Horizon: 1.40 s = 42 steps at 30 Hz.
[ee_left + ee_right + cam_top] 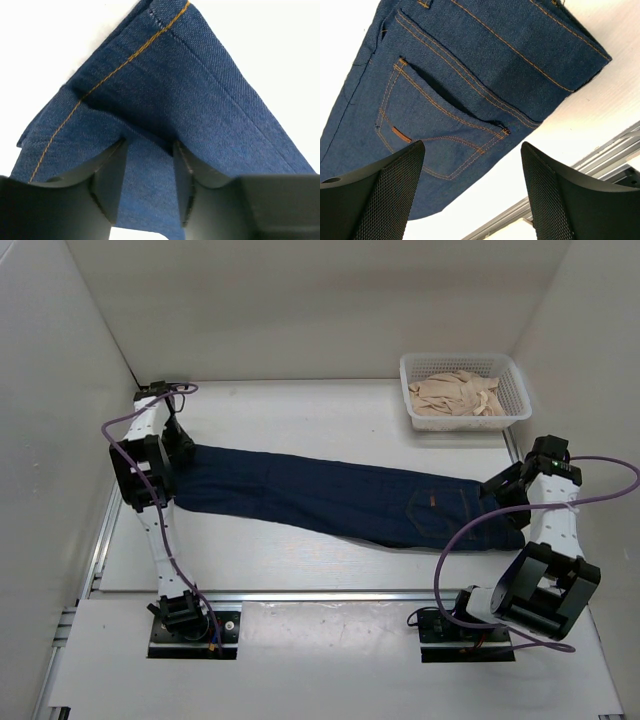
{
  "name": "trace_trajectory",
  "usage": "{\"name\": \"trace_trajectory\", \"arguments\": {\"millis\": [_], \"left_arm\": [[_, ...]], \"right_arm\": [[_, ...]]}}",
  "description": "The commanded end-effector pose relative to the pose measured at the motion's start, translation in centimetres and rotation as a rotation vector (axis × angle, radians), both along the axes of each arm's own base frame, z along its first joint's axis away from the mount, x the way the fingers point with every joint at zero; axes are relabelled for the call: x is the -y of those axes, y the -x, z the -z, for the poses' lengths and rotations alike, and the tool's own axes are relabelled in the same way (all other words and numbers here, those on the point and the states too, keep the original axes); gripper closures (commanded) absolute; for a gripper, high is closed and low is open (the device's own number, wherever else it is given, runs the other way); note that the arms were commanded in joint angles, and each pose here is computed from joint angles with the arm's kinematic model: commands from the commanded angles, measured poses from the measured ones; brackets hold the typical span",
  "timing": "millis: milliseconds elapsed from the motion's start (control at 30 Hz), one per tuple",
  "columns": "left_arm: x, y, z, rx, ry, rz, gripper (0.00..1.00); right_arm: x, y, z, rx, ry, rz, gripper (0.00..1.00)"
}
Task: Fold and stack the trousers
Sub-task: Fold the trousers
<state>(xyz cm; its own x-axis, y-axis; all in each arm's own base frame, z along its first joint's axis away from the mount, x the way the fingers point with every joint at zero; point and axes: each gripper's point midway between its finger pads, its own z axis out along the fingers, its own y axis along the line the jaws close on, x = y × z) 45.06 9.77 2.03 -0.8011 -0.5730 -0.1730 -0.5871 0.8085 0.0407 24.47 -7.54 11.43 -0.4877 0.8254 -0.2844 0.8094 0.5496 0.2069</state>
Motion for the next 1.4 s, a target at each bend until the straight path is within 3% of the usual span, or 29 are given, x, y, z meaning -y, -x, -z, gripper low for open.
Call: {"name": "trace_trajectory", "arguments": {"millis": [0,200,367,600,933,1033,1200,1267,1367], "left_arm": [[-0.1,-0.8,-1.2,0.028,-0.048,-0.004,0.52],[0.2,-0.9,-2.0,0.041,-0.058,-0.016,0.90],[-0.4,-0.9,-4.6,0.087,-0.098,-0.042,0.90],[-0.8,-0.9,-11.8,0.227,-0.142,-0.053,0.90],[0.0,-2.2,-13.2,0.274,-0.116,-0.037,0.90],[0.4,-2.6,-12.6,0.261,-0.116,-0.019,0.90],[0.4,-2.6,-12.6,0.261,-0.116,-0.019,0.90],[0.6,-2.5,-12.3,0.253,-0.105,-0.016,0.90],[0.7,-2.5,-12.3,0.255,-0.097,-0.013,0.90]], "right_arm": [[0.5,-1.5,-1.4,0.053,0.026,-0.033,0.18],[0.6,-1.8,-1.2,0.053,0.026,-0.033,0.18],[0.4,-1.8,-1.2,0.056,0.019,-0.037,0.18],[0.2,-1.9,-1.0,0.048,0.015,-0.046,0.18],[-0.1,-1.9,-1.5,0.065,0.025,-0.065,0.18],[-1.7,-3.3,-3.4,0.132,0.049,-0.159,0.27],[-6.4,-6.6,-5.1,0.175,0.080,-0.385,0.71],[-7.4,-8.3,-4.6,0.134,0.072,-0.422,0.74],[-8.3,-9.2,-2.5,0.038,0.006,-0.428,0.66]]}}
